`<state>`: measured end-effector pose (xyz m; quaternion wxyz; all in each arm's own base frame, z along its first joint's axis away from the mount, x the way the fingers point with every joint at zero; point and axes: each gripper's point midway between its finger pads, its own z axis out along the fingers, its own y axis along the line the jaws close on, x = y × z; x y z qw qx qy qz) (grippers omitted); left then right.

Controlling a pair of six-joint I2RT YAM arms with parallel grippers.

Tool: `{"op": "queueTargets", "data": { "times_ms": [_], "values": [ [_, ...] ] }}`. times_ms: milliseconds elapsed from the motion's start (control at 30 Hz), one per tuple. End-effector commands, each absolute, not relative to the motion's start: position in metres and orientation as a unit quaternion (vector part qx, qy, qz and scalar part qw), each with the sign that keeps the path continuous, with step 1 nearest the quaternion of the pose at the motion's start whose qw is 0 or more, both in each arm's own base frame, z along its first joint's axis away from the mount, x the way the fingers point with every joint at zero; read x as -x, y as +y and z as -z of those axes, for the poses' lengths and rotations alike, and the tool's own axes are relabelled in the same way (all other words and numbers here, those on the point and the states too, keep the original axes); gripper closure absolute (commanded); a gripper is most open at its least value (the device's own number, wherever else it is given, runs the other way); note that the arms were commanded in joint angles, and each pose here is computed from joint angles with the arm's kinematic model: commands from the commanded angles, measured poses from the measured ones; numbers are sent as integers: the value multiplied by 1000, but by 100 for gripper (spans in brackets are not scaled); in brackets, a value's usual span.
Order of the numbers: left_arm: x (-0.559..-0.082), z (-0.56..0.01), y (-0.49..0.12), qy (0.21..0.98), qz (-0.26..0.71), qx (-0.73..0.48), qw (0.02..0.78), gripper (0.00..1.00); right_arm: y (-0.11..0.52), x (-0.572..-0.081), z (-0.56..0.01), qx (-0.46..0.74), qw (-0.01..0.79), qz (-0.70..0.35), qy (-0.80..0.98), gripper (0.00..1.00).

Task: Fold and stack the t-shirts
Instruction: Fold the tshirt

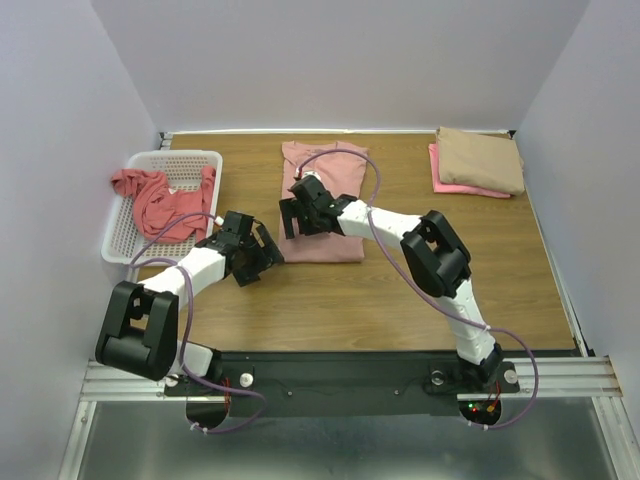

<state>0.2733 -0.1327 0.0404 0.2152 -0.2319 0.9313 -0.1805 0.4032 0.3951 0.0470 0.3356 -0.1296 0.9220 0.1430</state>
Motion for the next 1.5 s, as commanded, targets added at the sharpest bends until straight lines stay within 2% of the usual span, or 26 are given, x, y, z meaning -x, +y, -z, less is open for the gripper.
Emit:
{"op": "queueTargets", "data": {
  "times_ms": [0,333,667,800,900,1033,1233,1267,1333,1367,1467],
  "values": [
    [-282,-43,-137,924,196,234,230,9,394,-436,-61,83,380,-132,912,0],
    [-290,-35,-138,927,189,234,223,11,386,-475,-74,67,421,-113,897,0],
    [-293,-37,-139,927,190,232,224,8,381,-543,-116,48,477,-148,865,0],
    [-301,-37,-141,929,185,230,225,8,362,-528,-151,49,490,-140,859,0],
    [-306,-34,-143,929,187,228,223,9,335,-497,-170,39,487,-130,863,0],
    [-311,-26,-143,932,180,225,220,19,274,-430,-166,-28,461,-114,879,0],
    [-316,-13,-146,939,174,215,203,42,248,-350,-127,-54,383,-166,907,0],
    [-316,-12,-147,940,175,213,202,54,246,-343,-120,-58,369,-171,912,0],
    [-315,-7,-146,941,171,215,199,61,238,-328,-100,-73,347,-165,920,1],
    [-314,-5,-146,941,170,216,198,72,237,-325,-94,-75,338,-165,924,1],
    [-312,-2,-144,941,167,220,194,85,234,-318,-75,-88,315,-163,931,3]
  ]
}}
